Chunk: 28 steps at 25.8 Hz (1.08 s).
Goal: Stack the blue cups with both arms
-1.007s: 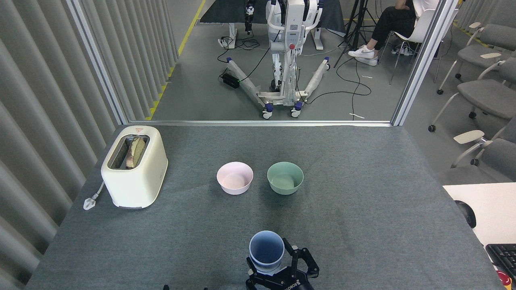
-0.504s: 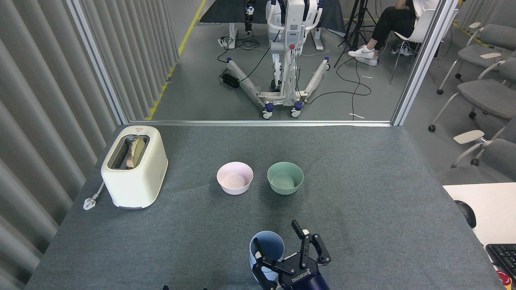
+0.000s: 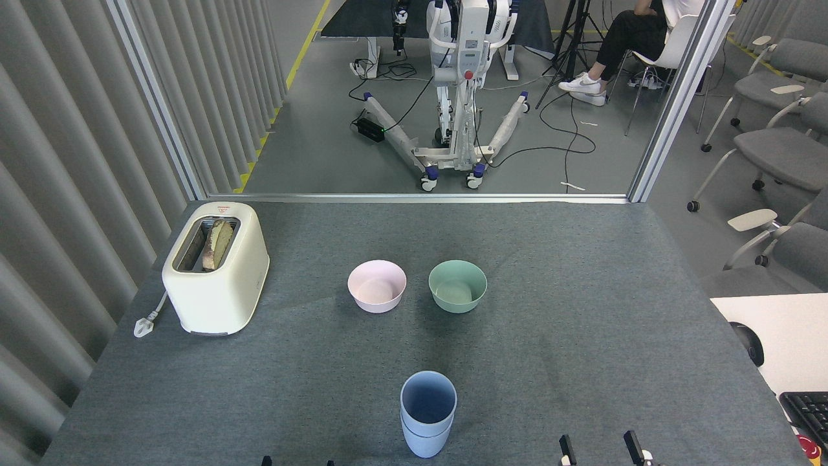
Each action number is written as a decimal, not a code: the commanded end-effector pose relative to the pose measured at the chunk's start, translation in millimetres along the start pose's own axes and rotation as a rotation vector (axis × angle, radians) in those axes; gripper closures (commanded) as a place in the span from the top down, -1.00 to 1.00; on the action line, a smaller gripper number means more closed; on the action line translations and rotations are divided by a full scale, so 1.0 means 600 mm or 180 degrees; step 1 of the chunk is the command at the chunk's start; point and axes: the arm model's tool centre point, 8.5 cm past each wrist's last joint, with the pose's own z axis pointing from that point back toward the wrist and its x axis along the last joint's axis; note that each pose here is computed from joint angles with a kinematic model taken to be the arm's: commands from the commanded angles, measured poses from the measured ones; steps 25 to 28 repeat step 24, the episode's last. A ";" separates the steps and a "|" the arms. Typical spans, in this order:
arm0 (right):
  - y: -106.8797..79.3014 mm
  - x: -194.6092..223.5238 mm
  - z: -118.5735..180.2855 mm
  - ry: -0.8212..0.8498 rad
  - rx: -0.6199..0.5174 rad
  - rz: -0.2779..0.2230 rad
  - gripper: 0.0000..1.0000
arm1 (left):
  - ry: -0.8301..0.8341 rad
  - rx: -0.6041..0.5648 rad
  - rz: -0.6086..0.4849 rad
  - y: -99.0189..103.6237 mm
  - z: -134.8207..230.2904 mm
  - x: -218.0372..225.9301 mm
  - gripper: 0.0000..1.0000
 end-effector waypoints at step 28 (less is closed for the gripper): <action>0.049 -0.027 0.049 0.0201 0.0147 -0.0318 1.00 | 0.0051 0.0076 -0.0048 0.009 -0.011 -0.014 1.00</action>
